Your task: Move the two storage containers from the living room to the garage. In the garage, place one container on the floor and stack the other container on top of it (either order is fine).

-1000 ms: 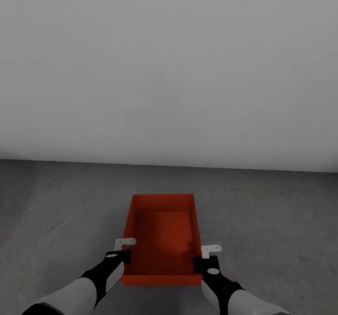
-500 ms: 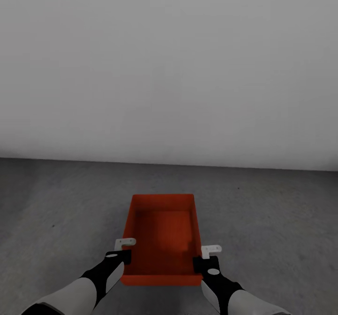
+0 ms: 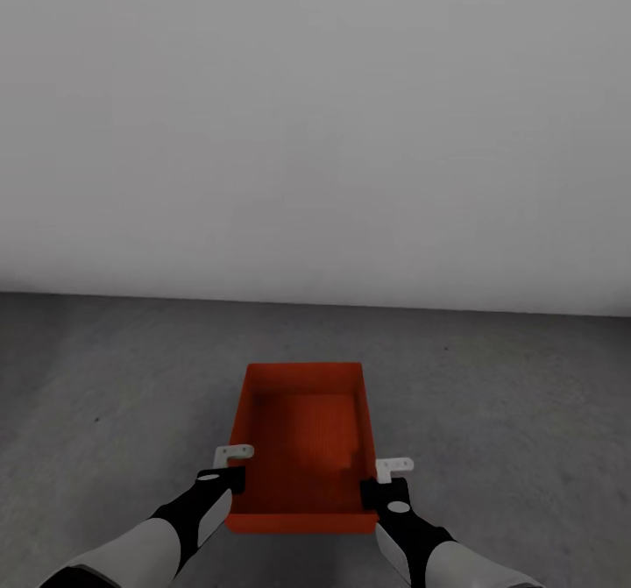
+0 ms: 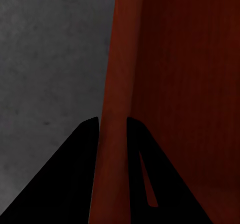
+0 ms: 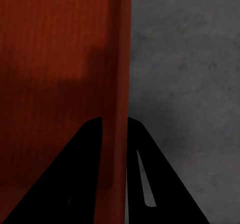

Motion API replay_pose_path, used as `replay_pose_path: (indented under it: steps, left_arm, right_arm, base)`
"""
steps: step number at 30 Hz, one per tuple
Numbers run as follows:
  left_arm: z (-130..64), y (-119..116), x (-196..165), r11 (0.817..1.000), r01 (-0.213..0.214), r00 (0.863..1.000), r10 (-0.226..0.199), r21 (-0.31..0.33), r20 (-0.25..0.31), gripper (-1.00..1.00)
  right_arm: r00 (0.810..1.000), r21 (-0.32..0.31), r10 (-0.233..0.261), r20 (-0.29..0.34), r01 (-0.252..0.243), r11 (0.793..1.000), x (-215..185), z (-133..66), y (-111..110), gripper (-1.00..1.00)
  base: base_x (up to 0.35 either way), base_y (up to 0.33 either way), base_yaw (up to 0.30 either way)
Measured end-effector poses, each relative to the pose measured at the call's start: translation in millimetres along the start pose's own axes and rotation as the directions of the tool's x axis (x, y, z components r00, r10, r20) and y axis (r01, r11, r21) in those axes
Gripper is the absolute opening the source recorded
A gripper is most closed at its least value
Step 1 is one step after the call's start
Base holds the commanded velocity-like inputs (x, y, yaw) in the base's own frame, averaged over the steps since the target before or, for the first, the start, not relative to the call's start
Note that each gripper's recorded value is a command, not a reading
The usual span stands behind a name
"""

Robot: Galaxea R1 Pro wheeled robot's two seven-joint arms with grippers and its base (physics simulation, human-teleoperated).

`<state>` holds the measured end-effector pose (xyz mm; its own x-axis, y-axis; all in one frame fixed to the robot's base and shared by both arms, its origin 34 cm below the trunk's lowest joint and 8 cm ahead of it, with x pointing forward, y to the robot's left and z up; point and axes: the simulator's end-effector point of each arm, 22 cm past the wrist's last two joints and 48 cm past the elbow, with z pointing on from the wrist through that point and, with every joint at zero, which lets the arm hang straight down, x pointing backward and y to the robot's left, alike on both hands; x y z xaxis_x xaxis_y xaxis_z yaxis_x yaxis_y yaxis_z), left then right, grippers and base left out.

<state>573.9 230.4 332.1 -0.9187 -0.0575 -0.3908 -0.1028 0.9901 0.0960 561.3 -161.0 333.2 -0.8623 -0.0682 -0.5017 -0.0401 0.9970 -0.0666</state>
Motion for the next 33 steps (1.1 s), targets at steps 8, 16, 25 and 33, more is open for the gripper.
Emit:
replay_pose_path:
  steps: [8, 16, 25, 33]
  left_arm:
    - [14.1, -1, 9, 1.000, 0.001, 1.000, -0.001, 0.000, 0.001, -1.00]
    - [28.2, -3, 18, 1.000, 0.001, 1.000, -0.001, 0.000, 0.002, -1.00]
    - [44.3, -4, 29, 1.000, 0.000, 1.000, 0.000, 0.000, 0.002, -1.00]
    - [58.7, -5, 39, 1.000, 0.000, 1.000, 0.000, 0.000, 0.003, -1.00]
  right_arm:
    - [1.000, 0.000, -0.001, 0.001, 0.001, 1.000, 10, 12.9, 1, -1.00]
    - [1.000, 0.000, 0.000, 0.002, 0.000, 1.000, 21, 25.7, 2, -1.00]
    - [1.000, 0.000, 0.000, 0.002, 0.000, 1.000, 35, 40.3, 4, -1.00]
    - [1.000, 0.000, 0.000, 0.003, 0.000, 1.000, 46, 53.4, 5, -1.00]
  base:
    - [0.000, 0.000, 0.000]
    - [0.000, 0.000, 0.000]
    - [0.000, 0.000, 0.000]
    - [0.000, 0.000, 0.000]
